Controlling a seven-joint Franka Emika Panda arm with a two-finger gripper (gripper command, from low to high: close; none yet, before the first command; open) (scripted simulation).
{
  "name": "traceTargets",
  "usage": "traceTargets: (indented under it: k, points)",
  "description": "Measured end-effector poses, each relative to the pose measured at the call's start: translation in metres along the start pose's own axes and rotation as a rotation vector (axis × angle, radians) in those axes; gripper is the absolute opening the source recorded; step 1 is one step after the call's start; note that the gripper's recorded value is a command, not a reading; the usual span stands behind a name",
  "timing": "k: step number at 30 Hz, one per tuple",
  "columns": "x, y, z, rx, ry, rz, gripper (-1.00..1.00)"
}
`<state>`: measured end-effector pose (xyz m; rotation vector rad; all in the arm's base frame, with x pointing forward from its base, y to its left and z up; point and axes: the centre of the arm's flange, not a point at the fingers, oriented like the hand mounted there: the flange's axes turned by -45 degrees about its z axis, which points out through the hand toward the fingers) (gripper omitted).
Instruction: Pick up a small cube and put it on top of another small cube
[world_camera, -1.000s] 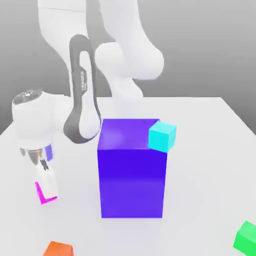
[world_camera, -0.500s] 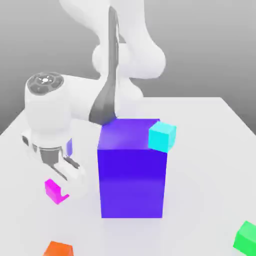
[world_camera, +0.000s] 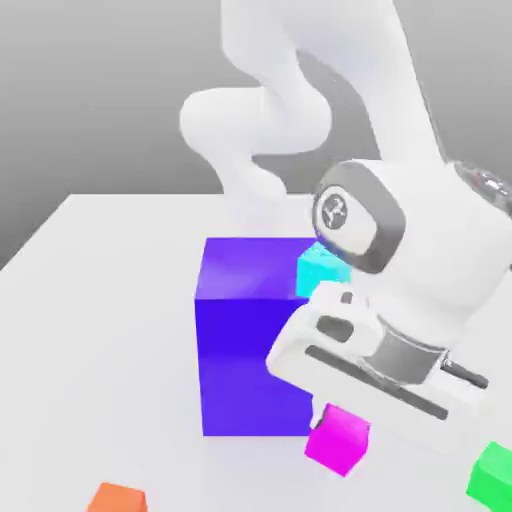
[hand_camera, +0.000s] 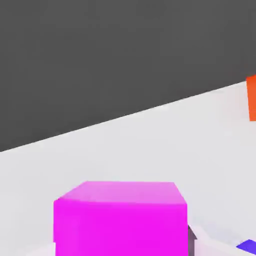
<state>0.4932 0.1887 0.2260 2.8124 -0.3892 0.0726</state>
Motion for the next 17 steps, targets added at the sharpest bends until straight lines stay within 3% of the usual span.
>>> traceTargets:
  k: [10, 14, 15, 17]
  points:
    - [-0.048, -0.079, -0.043, 0.265, -0.097, 0.120, -1.00]
    - [-0.052, -0.094, 0.004, 0.287, -0.110, 0.138, -1.00]
    - [-0.053, -0.096, 0.012, 0.287, -0.111, 0.138, 1.00]
    - [-0.053, -0.096, 0.012, 0.287, -0.111, 0.138, 1.00]
